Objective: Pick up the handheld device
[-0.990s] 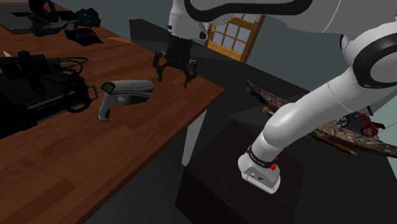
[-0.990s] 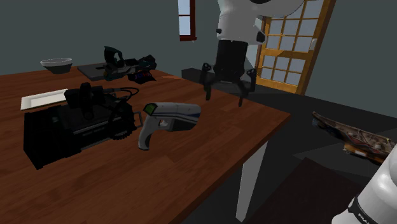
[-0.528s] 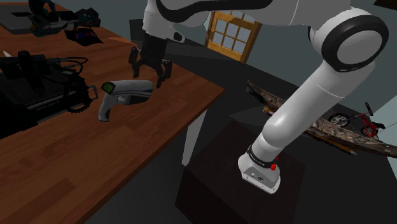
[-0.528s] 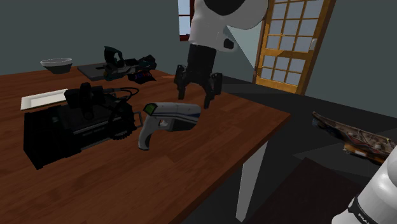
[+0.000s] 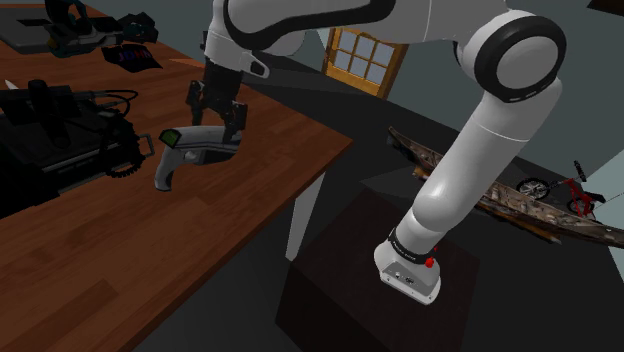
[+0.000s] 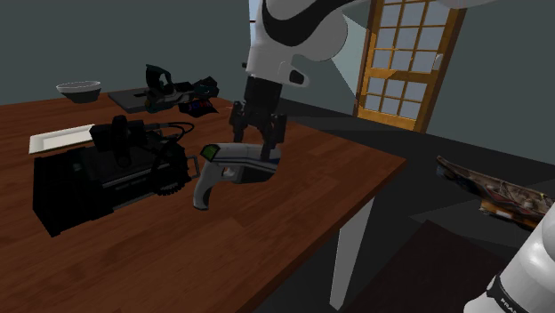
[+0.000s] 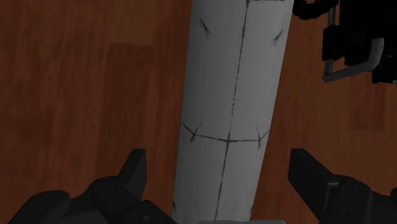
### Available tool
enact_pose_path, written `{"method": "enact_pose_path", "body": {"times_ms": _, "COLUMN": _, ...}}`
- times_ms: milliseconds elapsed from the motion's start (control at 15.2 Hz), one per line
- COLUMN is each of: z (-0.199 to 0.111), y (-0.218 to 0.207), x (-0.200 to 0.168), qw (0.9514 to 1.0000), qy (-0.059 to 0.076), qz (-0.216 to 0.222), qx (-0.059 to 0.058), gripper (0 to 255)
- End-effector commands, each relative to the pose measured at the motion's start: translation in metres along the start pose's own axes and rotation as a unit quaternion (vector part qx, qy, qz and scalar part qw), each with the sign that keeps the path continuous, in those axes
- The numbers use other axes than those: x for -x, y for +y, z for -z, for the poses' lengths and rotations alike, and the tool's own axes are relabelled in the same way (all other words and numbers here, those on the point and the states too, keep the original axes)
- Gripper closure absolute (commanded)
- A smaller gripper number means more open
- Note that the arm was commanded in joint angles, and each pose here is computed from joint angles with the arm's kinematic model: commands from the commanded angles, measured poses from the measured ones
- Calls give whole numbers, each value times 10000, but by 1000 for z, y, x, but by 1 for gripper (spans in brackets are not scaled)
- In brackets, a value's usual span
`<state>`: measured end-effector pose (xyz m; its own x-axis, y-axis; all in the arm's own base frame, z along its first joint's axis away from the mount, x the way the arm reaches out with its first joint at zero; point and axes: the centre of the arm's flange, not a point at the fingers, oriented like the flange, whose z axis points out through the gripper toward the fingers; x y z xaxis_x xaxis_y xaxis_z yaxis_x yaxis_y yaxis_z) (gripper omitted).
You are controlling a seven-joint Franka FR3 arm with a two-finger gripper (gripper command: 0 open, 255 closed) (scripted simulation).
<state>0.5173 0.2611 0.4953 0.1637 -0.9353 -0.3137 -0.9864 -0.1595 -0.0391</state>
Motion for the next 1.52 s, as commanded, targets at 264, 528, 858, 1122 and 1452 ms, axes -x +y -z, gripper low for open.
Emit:
{"method": "enact_pose_path", "body": {"times_ms": 264, "z": -18, "y": 1, "x": -5, "qw": 10000, "qy": -1, "qz": -5, "qx": -4, "gripper": 255}}
{"method": "enact_pose_path", "body": {"times_ms": 528, "z": -18, "y": 1, "x": -5, "qw": 10000, "qy": -1, "qz": -5, "qx": -4, "gripper": 255}}
{"method": "enact_pose_path", "body": {"times_ms": 858, "z": -17, "y": 2, "x": -7, "qw": 10000, "qy": -1, "qz": -6, "qx": -4, "gripper": 255}}
{"method": "enact_pose_path", "body": {"times_ms": 1122, "z": 3, "y": 1, "x": 0, "qw": 10000, "qy": -1, "qz": -6, "qx": -4, "gripper": 255}}
{"method": "enact_pose_path", "body": {"times_ms": 1452, "z": 28, "y": 0, "x": 8, "qw": 10000, "qy": -1, "qz": -6, "qx": -4, "gripper": 255}}
